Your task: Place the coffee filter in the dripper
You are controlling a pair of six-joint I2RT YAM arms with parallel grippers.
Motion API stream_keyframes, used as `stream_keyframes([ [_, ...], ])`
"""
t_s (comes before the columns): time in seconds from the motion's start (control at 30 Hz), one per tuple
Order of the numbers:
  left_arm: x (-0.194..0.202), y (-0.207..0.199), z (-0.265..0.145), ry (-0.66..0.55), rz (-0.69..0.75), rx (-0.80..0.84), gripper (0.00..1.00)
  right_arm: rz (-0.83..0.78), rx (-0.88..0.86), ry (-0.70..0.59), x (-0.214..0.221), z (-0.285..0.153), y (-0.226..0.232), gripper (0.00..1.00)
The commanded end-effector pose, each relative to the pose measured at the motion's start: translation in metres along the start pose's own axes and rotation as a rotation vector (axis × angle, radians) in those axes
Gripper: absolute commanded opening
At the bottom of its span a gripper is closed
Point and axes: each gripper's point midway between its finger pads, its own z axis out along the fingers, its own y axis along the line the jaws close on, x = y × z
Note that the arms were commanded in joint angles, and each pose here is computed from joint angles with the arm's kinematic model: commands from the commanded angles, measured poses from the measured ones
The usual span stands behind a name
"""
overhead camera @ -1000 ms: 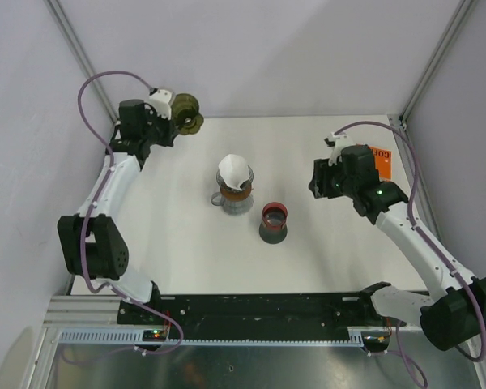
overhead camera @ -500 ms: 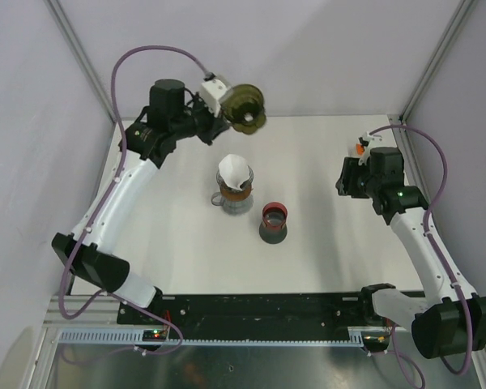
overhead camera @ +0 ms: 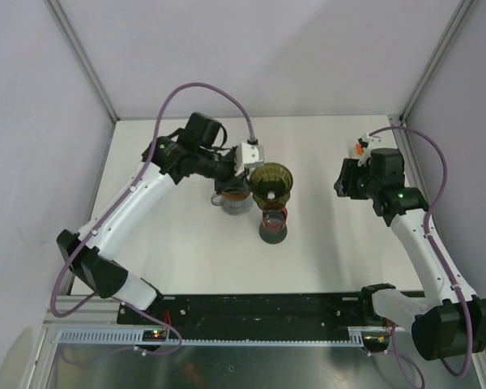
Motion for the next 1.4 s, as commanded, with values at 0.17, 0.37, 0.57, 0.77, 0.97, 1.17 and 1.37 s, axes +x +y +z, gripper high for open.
stream_keyframes([
  [0.17, 0.013, -0.025, 0.030, 0.014, 0.077, 0.142, 0.00, -0.008, -0.015, -0.035, -0.004, -0.004, 0.002, 0.57],
  [0.37, 0.033, -0.015, 0.053, 0.066, 0.061, 0.129, 0.00, -0.009, -0.023, -0.028, -0.002, -0.001, 0.002, 0.57],
  [0.57, 0.035, -0.015, 0.060, 0.036, 0.074, 0.127, 0.00, -0.013, -0.020, -0.026, -0.001, 0.000, 0.002, 0.57],
  [0.77, 0.047, -0.011, 0.067, 0.057, 0.074, 0.114, 0.00, -0.013, -0.023, -0.025, 0.000, -0.001, 0.002, 0.57],
  [0.97, 0.052, -0.007, 0.070, 0.062, 0.080, 0.100, 0.00, -0.015, -0.023, -0.029, -0.001, -0.002, 0.002, 0.58],
  [1.17, 0.064, -0.007, 0.072, 0.080, 0.077, 0.101, 0.00, -0.016, -0.023, -0.032, -0.001, -0.002, 0.002, 0.58],
  [1.37, 0.067, -0.006, 0.071, 0.075, 0.053, 0.102, 0.00, -0.018, -0.025, -0.034, -0.002, -0.002, 0.002, 0.58],
])
